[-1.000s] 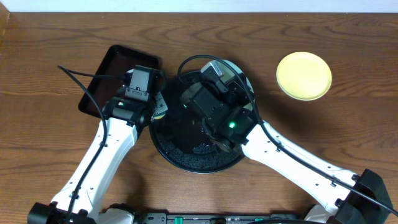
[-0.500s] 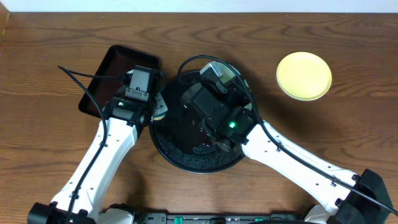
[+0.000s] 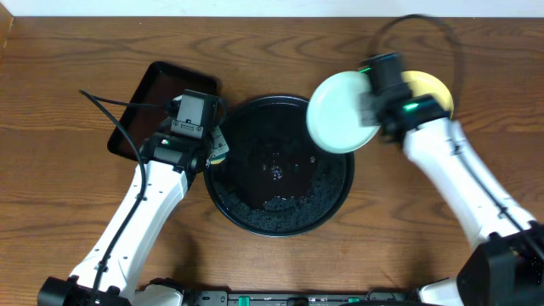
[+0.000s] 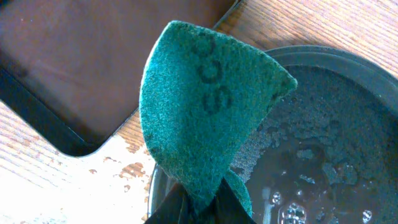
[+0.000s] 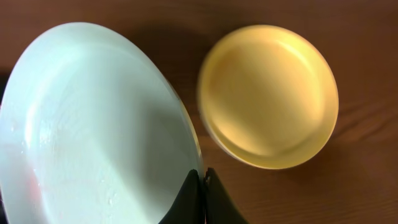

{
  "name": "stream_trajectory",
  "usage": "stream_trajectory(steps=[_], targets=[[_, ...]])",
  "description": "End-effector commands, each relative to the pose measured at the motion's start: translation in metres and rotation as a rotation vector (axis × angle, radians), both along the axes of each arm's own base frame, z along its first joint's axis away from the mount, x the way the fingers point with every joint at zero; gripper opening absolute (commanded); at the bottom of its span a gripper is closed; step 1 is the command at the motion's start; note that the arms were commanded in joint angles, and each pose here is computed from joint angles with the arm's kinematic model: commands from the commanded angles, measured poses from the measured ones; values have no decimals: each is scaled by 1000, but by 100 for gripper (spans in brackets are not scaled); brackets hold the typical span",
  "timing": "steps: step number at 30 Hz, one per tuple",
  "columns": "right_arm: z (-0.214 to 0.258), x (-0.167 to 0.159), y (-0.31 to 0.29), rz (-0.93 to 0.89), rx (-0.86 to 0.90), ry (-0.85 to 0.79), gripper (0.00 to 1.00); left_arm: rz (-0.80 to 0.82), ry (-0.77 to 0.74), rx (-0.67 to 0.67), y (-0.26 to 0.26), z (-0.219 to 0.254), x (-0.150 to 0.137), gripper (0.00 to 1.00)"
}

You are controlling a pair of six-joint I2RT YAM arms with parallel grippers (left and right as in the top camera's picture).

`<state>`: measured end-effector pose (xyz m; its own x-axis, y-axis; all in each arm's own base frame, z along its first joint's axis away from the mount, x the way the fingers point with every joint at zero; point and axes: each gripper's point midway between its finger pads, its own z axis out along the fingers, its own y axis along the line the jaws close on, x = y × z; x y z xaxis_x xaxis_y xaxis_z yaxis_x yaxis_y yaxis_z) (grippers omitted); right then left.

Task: Clean dirty plates on tray and stack at the side
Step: 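Carry the plate right and place it on the yellow plate stack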

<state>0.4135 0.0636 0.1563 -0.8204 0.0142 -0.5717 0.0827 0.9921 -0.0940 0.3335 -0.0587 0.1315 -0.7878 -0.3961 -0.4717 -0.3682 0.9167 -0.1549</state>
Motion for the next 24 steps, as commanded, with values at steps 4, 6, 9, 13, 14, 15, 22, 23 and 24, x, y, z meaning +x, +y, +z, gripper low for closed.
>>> stream_trajectory(steps=[4,6,9,13,14,15,22,23,24], targets=[[8,10,-86,-327,314,-39,1,-9,15,8,1,-5,-2,7],[9,9,-119,-426,330,-61,1,-9,15,7,1,-4,-2,8],[9,5,-166,-568,353,-100,1,-9,15,8,1,-4,-2,8],[7,7,-206,-658,358,-156,1,-8,15,7,1,-4,-2,7],[5,10,-212,-667,358,-165,1,-1,15,4,1,-5,-2,8],[0,13,-215,-671,358,-164,1,7,14,-1,1,-5,-2,7],[-46,42,-197,-604,432,-111,1,8,15,-1,1,-5,-2,7],[-53,47,-191,-585,450,-103,1,8,15,-1,1,-5,-2,7],[-58,50,-187,-573,463,-95,1,7,15,-1,1,-5,-2,7]])
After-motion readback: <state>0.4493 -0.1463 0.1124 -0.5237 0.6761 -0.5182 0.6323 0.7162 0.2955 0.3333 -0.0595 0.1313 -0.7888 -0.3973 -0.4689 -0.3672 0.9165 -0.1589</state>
